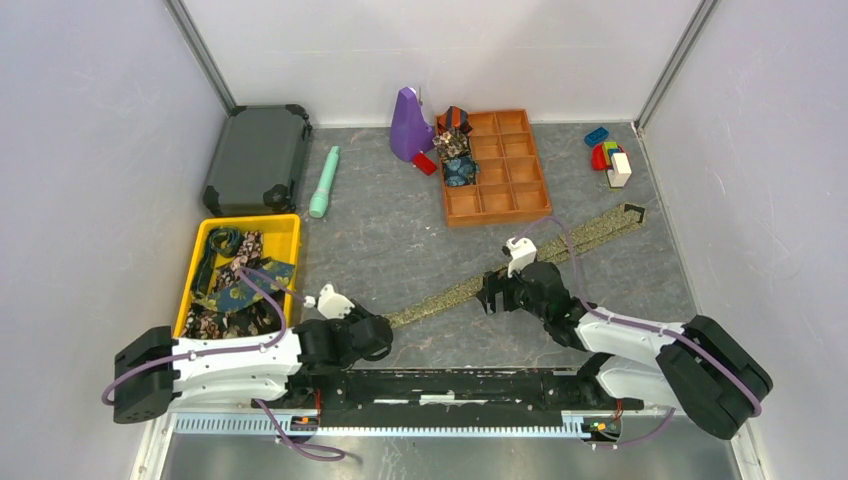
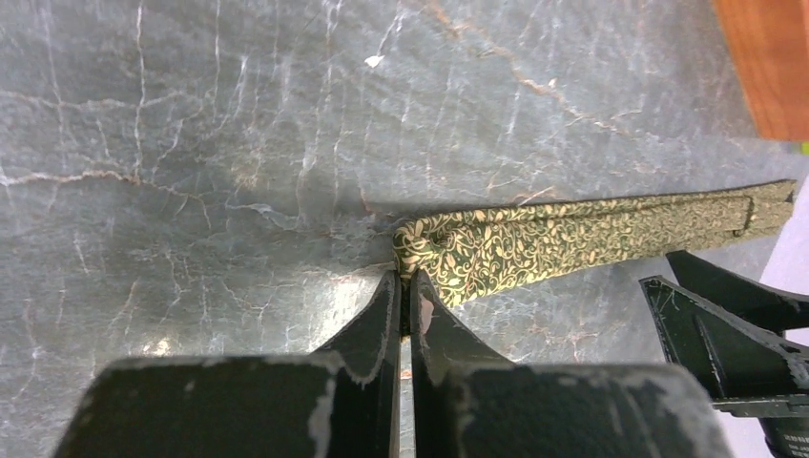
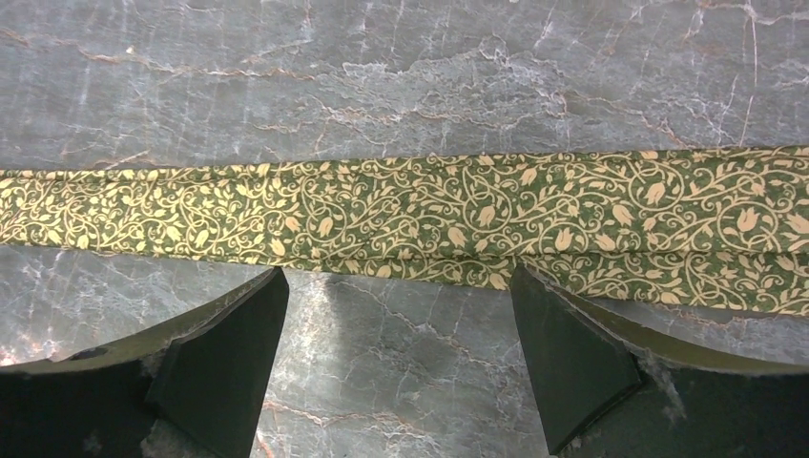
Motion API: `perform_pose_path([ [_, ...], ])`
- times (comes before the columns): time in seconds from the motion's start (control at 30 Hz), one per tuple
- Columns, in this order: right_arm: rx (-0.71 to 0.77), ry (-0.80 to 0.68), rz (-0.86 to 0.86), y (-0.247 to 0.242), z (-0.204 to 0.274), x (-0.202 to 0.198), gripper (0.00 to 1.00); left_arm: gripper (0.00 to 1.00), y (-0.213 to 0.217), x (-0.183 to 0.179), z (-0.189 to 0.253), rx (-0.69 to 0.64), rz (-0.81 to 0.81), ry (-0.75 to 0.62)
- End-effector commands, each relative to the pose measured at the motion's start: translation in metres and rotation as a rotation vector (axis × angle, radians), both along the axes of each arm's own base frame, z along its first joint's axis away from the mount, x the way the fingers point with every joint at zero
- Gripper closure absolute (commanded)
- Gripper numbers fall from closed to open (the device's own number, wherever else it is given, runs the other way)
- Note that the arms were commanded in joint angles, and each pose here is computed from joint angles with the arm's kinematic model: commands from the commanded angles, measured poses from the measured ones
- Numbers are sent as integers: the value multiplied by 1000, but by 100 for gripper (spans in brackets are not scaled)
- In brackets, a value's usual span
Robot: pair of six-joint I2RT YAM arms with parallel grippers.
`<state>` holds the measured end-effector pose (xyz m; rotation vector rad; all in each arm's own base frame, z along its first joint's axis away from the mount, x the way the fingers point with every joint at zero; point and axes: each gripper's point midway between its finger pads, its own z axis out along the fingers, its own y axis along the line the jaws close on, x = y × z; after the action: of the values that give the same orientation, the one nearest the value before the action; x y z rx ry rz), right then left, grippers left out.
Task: Roll the ties
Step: Roll the tie at the center of the board.
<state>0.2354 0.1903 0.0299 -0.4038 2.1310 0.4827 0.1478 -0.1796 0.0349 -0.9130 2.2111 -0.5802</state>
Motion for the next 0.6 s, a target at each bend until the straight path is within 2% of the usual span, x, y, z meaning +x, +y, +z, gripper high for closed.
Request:
perform_pose_path([
  [0.0, 57, -79, 27, 6, 19, 3, 6, 98, 15, 10, 19, 118, -44, -110],
  [0.13, 127, -87, 54, 17, 34, 2, 8, 98, 24, 9, 18, 177, -71, -120],
  [0.37, 353, -75, 217, 81, 88, -21, 15, 98, 32, 9, 15, 231, -91, -132],
  [0.57, 417, -10, 320, 131, 97, -39, 27, 98, 36, 10, 16, 251, -88, -138],
])
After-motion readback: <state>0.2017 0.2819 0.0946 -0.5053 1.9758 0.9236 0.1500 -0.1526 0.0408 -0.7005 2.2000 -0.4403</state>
